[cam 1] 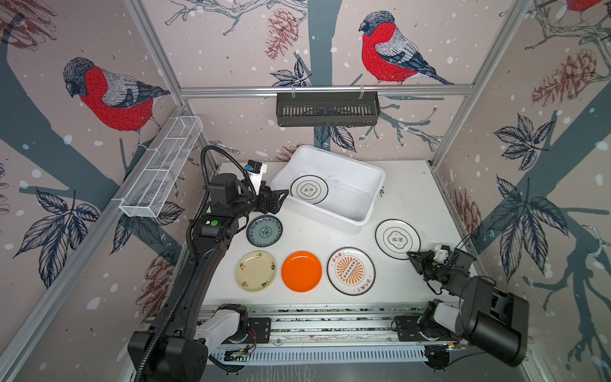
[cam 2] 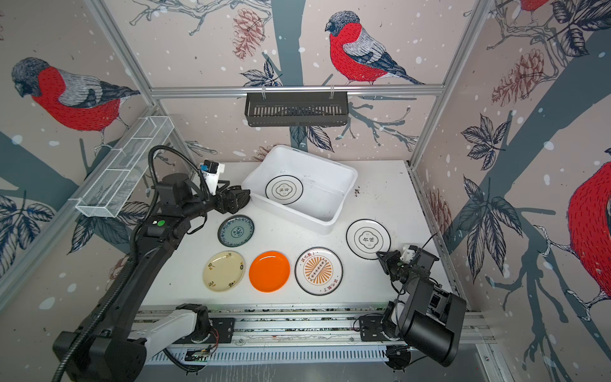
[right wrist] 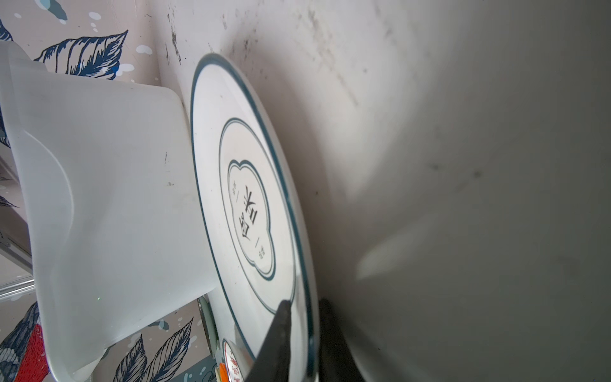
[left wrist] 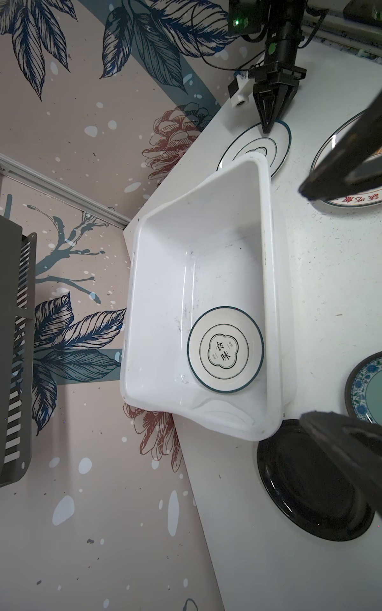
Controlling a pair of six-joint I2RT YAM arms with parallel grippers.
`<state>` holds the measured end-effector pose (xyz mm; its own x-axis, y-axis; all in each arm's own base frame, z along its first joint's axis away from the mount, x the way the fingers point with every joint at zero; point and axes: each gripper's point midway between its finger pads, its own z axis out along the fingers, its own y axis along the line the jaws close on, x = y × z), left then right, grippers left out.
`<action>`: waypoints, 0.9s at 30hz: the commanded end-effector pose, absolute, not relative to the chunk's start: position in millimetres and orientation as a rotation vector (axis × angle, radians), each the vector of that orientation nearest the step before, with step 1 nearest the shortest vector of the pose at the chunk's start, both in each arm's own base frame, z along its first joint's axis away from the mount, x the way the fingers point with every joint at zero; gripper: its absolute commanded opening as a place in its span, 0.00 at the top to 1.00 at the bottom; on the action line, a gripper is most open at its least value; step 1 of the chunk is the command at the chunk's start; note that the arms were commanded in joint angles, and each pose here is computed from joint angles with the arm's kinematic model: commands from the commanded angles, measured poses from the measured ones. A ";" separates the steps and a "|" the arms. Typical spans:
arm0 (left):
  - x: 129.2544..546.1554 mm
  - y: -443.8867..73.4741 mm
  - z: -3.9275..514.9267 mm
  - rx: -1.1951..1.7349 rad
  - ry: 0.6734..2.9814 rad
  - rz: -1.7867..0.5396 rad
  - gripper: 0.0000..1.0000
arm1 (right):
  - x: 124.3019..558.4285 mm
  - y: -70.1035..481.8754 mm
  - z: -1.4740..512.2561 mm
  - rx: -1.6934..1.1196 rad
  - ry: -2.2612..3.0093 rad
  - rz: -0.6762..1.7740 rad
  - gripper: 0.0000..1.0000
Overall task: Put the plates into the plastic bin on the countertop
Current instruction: 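Lift the teal-rimmed plate on edge with the right gripper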
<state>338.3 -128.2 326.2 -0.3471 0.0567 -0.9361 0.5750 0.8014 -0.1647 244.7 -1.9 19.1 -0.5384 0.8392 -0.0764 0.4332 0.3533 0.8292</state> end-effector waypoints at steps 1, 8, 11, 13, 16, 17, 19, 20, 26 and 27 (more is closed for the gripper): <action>336.3 -130.6 330.9 0.501 1.843 -0.583 0.02 | 237.8 -7.9 6.6 1.195 2.133 1.026 0.84; 334.4 -131.7 328.9 0.502 1.849 -0.596 0.02 | 239.7 -10.3 10.4 1.178 2.094 1.058 0.93; 333.0 -131.3 326.3 0.503 1.851 -0.595 0.02 | 239.6 -11.5 12.4 1.170 2.083 1.066 0.96; 332.9 -131.0 326.3 0.506 1.850 -0.589 0.02 | 239.7 -12.4 14.4 1.166 2.073 1.071 0.96; 333.2 -130.6 326.6 0.507 1.852 -0.585 0.02 | 242.8 -15.3 22.2 1.148 2.041 1.083 0.97; 333.3 -130.4 327.8 0.508 1.850 -0.582 0.02 | 244.2 -16.7 25.5 1.144 2.030 1.085 0.97; 333.3 -130.1 329.6 0.508 1.847 -0.577 0.02 | 247.6 -17.9 34.1 1.126 2.005 1.101 0.97; 333.5 -129.7 330.0 0.508 1.848 -0.574 0.02 | 249.3 -18.8 38.8 1.116 1.995 1.104 0.98; 335.2 -128.9 329.2 0.507 1.856 -0.564 0.02 | 257.7 -25.2 70.1 1.057 1.948 1.091 0.98; 335.4 -129.1 328.7 0.508 1.857 -0.564 0.02 | 259.1 -26.8 75.4 1.049 1.941 1.082 0.98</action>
